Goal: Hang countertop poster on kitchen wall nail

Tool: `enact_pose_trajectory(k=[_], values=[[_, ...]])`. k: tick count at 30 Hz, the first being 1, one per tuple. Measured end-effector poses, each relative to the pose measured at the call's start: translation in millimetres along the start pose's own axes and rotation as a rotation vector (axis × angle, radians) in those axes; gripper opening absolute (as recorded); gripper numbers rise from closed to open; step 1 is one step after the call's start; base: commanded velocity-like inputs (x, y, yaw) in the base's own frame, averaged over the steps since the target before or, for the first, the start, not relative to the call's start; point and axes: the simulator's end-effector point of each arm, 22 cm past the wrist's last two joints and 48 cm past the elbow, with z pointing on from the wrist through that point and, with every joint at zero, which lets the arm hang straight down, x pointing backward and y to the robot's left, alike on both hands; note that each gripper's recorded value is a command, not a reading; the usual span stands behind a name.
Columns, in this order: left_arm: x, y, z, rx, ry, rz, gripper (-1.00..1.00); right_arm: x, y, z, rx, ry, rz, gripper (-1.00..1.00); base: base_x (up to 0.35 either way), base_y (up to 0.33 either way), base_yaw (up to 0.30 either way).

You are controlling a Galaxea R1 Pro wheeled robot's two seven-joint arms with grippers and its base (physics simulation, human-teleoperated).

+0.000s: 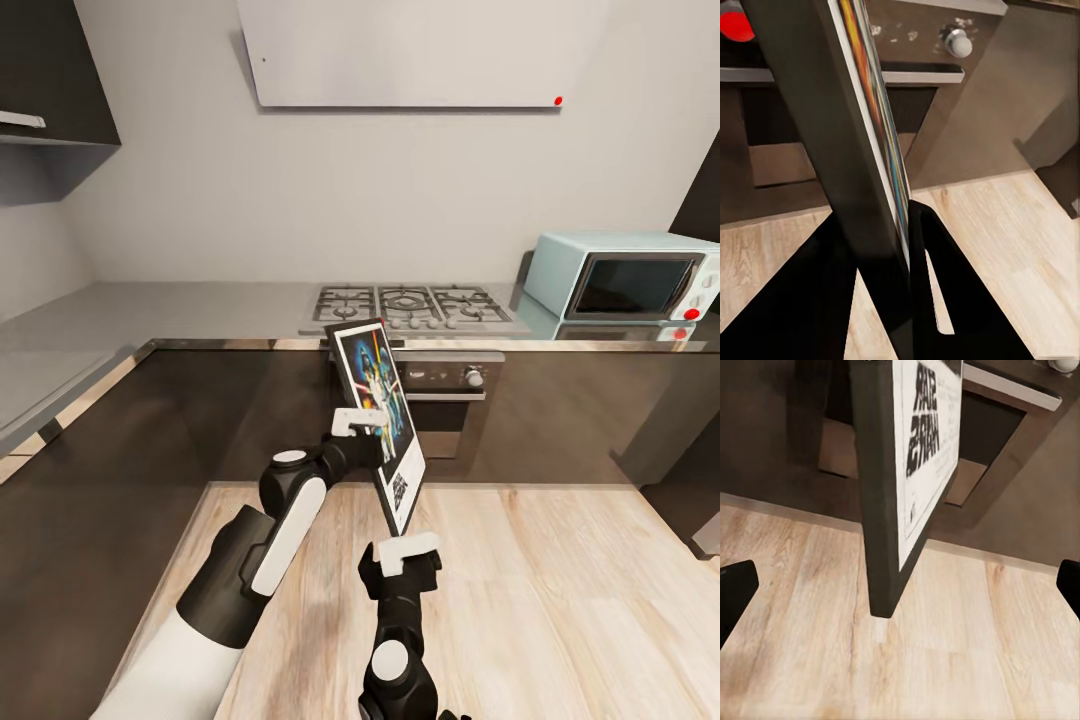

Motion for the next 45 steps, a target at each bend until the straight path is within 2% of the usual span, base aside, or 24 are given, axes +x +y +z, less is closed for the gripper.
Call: enact_pose_trajectory(k=[31, 45], values=[[2.0, -3.3, 0.2, 0.005, 0.003, 0.006, -1.00, -5.2, -0.5, 12.0, 0.008, -0.006, -0.025, 1.00, 0.000, 0.000, 0.000], [2.1, -3.5, 0.2, 0.006, 0.004, 0.006, -1.00, -5.9, -0.1, 12.4, 0.006, -0.009, -0.020, 1.00, 0.000, 0.000, 0.000]])
